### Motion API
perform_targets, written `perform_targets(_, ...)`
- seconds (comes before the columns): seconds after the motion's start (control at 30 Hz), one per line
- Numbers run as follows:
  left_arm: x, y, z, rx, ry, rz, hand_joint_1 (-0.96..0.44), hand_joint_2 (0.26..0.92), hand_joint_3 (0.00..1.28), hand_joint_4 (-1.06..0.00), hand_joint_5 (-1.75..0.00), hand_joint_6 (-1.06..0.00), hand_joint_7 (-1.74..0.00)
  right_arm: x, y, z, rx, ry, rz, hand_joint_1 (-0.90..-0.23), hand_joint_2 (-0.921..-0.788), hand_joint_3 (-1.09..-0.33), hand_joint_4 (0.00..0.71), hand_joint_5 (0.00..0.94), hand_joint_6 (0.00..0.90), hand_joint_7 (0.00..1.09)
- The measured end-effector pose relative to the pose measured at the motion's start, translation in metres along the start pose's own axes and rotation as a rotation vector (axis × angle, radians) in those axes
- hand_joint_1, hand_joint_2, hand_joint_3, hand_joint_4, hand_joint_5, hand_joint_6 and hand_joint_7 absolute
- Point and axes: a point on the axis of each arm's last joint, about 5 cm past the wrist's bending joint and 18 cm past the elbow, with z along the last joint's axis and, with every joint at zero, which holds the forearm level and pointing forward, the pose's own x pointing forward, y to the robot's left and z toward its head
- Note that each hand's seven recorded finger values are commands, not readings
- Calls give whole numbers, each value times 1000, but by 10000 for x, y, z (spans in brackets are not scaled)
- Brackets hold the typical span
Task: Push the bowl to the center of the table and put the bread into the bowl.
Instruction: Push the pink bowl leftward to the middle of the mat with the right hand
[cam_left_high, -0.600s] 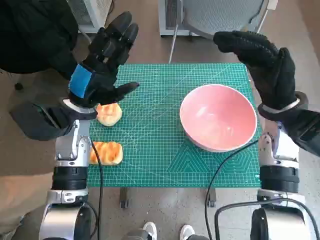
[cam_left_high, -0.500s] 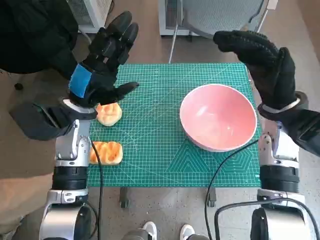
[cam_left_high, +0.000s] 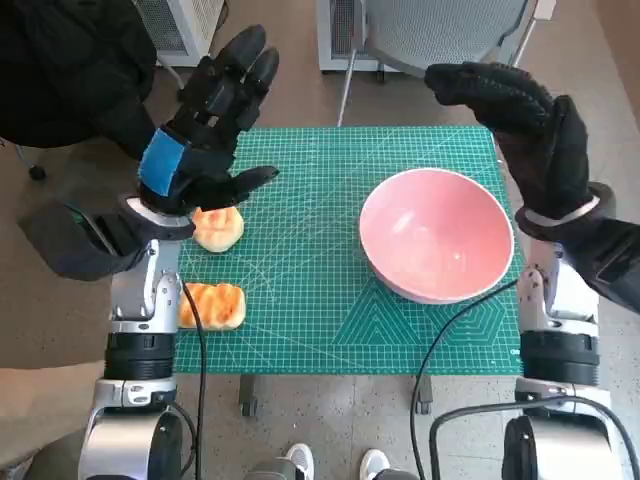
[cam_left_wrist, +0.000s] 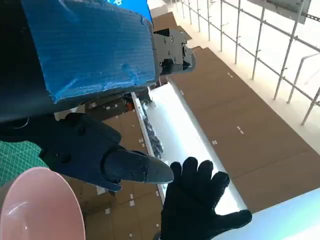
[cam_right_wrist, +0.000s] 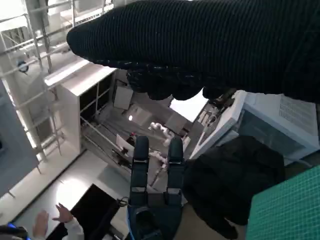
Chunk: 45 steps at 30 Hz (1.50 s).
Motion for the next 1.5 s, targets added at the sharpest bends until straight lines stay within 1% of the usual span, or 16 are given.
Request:
perform_targets(0.63, 3, -5, -2, 5, 9, 2, -536, 921, 156, -43, -2, -12, -340, -1, -3, 1, 1, -1, -2, -693, -921, -786, 157, 0, 211, 0)
perform_targets(0.9, 9, -11, 1, 12, 11, 8, -544, 921, 174, -44, -2, -12, -340, -18, -33, 5, 6, -6, -15, -696, -921, -778, 156, 0, 212, 1)
perform_targets(1.03, 11, -14, 4, 19, 7, 7, -549, 921, 180, -45, -2, -12, -341, -69, -114, -19, 1, 19, -36, -701, -921, -772, 150, 0, 206, 0)
perform_targets(1.17, 10, -13, 8, 25, 0, 8, -551, 921, 181, -45, -2, -12, -340, -157, -249, -39, -14, 61, -86, -709, -921, -769, 143, 0, 200, 0)
perform_targets(1.3, 7, -10, 9, 29, -3, 9, -548, 921, 180, -45, -2, -12, -340, -227, -364, -61, -24, 104, -157, -721, -921, -768, 131, 0, 197, 0)
perform_targets(1.5, 6, -10, 5, 28, -3, 9, -546, 921, 179, -46, -2, -12, -340, -319, -475, -99, -44, 183, -264, -725, -921, -784, 114, 0, 194, 0)
